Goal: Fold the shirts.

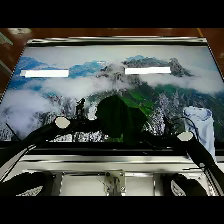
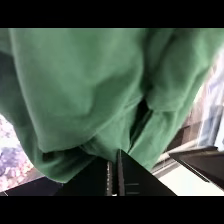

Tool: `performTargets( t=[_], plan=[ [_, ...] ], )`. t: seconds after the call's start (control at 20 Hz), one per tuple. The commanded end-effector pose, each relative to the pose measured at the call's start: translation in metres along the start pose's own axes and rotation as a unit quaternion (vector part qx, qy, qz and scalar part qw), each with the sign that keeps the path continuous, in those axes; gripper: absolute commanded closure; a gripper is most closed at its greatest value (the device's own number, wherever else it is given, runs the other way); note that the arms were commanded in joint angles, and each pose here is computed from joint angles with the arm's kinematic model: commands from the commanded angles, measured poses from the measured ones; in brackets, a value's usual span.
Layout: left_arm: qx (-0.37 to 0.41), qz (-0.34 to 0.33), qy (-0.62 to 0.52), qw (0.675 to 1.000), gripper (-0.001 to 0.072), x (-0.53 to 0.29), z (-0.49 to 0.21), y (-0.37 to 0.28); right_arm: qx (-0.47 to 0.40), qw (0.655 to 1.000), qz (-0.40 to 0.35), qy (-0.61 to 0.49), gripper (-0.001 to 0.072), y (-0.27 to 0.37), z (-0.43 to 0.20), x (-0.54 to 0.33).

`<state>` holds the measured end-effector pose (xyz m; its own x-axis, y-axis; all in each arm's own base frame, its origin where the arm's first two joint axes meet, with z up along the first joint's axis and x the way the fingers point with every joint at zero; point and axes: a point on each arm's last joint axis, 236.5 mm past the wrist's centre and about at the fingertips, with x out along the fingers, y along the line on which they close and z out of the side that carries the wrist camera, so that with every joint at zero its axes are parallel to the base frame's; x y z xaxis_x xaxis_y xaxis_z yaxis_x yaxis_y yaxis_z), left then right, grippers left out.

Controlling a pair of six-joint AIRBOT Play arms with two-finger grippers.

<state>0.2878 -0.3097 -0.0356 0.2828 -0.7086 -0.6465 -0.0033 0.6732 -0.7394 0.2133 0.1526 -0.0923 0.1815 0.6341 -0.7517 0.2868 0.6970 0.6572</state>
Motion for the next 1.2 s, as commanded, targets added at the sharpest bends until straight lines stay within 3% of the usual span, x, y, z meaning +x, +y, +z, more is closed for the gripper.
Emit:
performTargets(
  t=[0.0, 0.5, 0.55, 0.6, 0.7, 0.8, 0.95, 1.15],
  plan=[
    [0.014, -0.011, 0.009, 1.0, 0.0669, -0.005, -0.005, -0.009, 0.004, 1.0, 0.001, -0.029, 0.0026, 0.016, 0.003, 0.015],
    [0.02, -0.02, 0.011, 1.0, 0.0669, -0.011, -0.007, -0.016, 0.037, 0.999, -0.024, 0.018, 0.0027, 0.002, -0.017, 0.042],
    [0.02, -0.02, 0.011, 1.0, 0.067, -0.011, -0.007, -0.016, 0.049, 0.999, -0.021, 0.003, 0.006, 0.003, -0.009, 0.044],
    [0.02, -0.02, 0.011, 1.0, 0.067, -0.011, -0.007, -0.016, 0.056, 0.998, -0.02, -0.02, 0.0232, 0.003, 0.001, 0.044],
    [0.021, -0.021, 0.011, 1.0, 0.0669, -0.012, -0.007, -0.017, 0.072, 0.996, -0.01, -0.049, 0.0654, 0.007, 0.016, 0.043],
    [0.054, -0.027, 0.004, 0.998, 0.0671, -0.018, -0.003, -0.022, 0.039, 0.998, 0.0, -0.049, 0.0659, 0.019, 0.022, 0.038],
    [0.147, 0.019, -0.001, 0.989, 0.0673, -0.054, 0.012, -0.016, -0.137, 0.989, 0.036, -0.051, 0.0659, 0.074, 0.032, 0.004],
    [0.278, 0.126, -0.042, 0.952, 0.0673, -0.167, 0.056, -0.03, -0.303, 0.926, 0.084, -0.209, 0.066, 0.183, 0.078, -0.129]
  ],
)
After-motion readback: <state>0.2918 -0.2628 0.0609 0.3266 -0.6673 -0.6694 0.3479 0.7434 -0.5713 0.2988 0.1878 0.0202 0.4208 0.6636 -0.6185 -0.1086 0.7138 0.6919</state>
